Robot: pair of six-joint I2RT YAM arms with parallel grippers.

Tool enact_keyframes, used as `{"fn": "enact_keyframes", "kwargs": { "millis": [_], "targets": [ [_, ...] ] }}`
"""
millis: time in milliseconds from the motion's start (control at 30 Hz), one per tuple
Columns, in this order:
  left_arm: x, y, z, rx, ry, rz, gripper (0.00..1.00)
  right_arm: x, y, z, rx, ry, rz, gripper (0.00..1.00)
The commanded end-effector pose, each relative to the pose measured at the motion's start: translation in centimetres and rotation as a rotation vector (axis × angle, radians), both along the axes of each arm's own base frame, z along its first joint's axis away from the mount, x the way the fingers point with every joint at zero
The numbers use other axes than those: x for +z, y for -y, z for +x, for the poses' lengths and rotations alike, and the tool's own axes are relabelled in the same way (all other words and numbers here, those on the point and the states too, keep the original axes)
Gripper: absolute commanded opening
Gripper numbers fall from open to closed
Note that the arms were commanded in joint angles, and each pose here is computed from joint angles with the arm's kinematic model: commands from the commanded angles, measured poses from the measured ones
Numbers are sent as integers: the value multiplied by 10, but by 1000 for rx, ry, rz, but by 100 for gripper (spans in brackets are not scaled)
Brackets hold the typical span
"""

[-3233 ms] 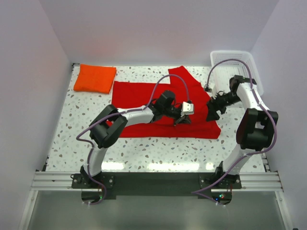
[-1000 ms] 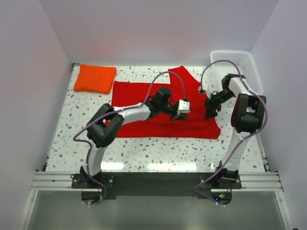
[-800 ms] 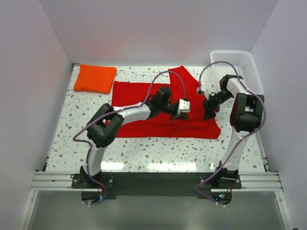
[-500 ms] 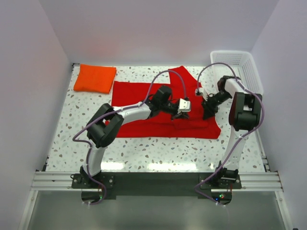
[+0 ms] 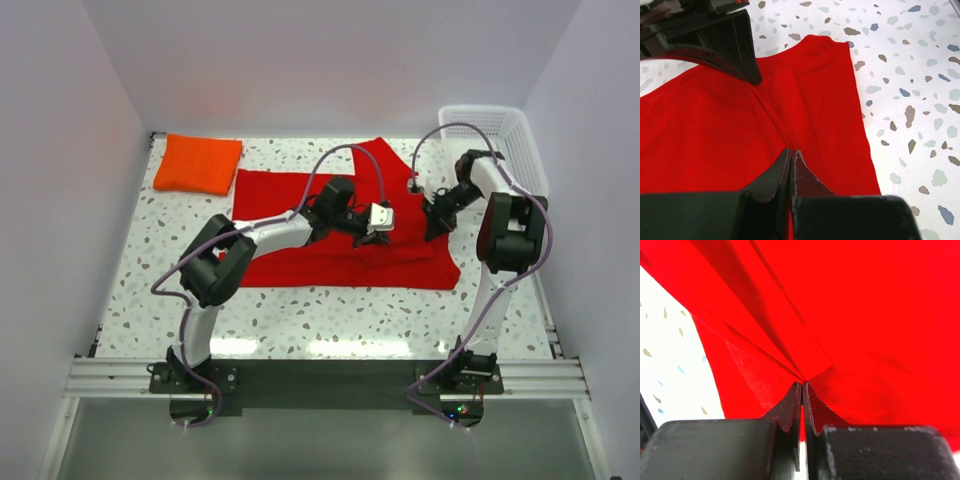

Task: Fold and stack the t-shirts
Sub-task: Fold the tshirt

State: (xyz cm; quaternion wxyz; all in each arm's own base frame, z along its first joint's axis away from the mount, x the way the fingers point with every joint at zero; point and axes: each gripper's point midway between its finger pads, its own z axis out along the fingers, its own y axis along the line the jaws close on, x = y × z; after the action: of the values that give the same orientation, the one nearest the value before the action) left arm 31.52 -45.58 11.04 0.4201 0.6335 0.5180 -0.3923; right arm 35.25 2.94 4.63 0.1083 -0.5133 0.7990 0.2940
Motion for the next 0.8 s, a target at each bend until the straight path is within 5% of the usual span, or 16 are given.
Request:
{"fn": "enact_keyframes", "kwargs": {
  "millis": [0,767],
  "targets": [
    [26,-2,19,17,70,-41,0,38,2,15,16,109,-7,0],
    [-1,-23,114,188,242,-11,0,59,-9,90,-69,361,-21,0]
  ]
}}
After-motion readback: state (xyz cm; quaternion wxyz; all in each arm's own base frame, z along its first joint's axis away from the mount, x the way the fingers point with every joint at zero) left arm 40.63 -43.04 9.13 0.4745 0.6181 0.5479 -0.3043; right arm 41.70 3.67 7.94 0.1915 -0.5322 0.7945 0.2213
